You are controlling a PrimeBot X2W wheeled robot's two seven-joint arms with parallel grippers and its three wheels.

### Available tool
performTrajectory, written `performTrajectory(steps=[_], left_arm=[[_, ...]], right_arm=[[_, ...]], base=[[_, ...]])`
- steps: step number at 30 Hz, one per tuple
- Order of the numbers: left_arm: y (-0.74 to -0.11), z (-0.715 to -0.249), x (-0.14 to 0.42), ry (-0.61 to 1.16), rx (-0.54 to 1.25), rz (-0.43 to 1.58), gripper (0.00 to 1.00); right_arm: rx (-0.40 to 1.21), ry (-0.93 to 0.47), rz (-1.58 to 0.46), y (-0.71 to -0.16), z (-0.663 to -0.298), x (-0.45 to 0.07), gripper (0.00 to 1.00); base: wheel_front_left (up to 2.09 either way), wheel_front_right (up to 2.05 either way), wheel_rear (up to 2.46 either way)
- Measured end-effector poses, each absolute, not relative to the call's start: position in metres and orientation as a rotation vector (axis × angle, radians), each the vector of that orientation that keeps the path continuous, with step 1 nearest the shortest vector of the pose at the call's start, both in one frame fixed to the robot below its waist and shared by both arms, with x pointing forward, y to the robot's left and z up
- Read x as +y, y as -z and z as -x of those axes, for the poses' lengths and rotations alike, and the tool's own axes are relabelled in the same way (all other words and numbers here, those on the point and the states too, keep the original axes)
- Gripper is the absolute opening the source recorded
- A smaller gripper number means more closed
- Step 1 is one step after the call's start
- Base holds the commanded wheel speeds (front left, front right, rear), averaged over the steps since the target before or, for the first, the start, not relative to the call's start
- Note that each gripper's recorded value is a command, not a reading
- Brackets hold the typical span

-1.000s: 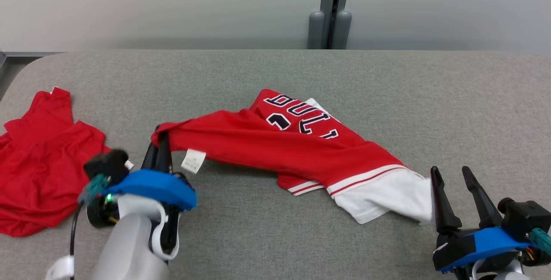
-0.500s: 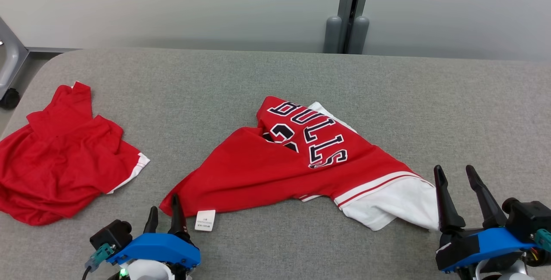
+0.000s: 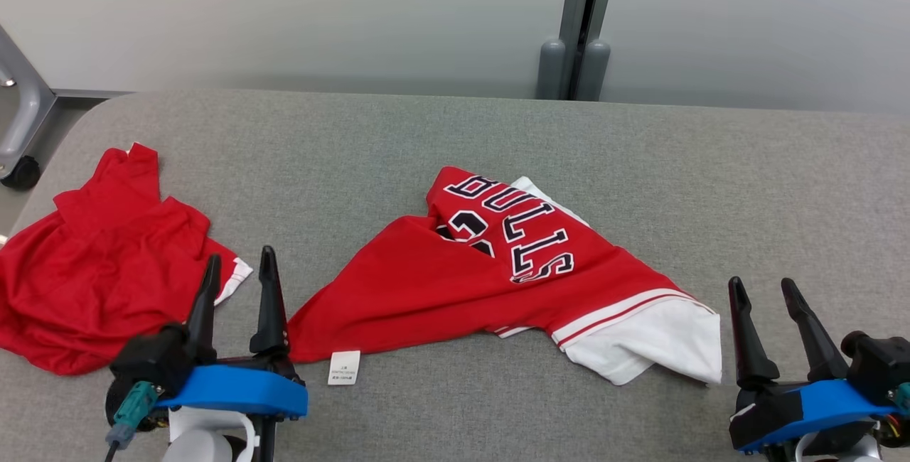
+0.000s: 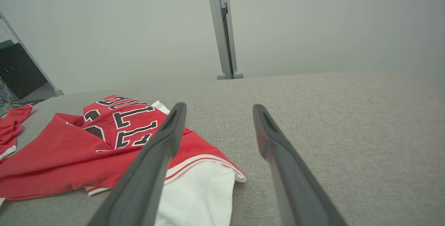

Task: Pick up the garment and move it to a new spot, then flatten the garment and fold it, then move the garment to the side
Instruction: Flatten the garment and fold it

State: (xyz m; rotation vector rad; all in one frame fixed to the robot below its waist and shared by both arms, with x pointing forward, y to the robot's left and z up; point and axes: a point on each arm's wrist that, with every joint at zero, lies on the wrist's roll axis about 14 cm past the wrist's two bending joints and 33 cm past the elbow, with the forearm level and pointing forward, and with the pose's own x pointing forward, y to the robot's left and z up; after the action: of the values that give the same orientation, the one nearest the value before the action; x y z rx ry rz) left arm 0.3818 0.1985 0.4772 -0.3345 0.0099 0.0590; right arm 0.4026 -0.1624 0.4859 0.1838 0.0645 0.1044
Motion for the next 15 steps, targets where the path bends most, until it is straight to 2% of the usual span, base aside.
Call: performTrajectory(steps=[7,15], left_arm=[[-0.504,-0.378,0.179,0.081,-0.064,0.139,1.00],[-0.481,-0.366,0.190,0.056,0.007,0.078,1.00]], right_arm=[[0.071,-0.102,-0.188,-0.489,-0.397,-0.164,1.00],[0.149,-0.084,-0.187,-0.474,-0.384,-0.170,1.00]], base=[[0.00,0.00,0.00],[0.00,0.00,0.00]])
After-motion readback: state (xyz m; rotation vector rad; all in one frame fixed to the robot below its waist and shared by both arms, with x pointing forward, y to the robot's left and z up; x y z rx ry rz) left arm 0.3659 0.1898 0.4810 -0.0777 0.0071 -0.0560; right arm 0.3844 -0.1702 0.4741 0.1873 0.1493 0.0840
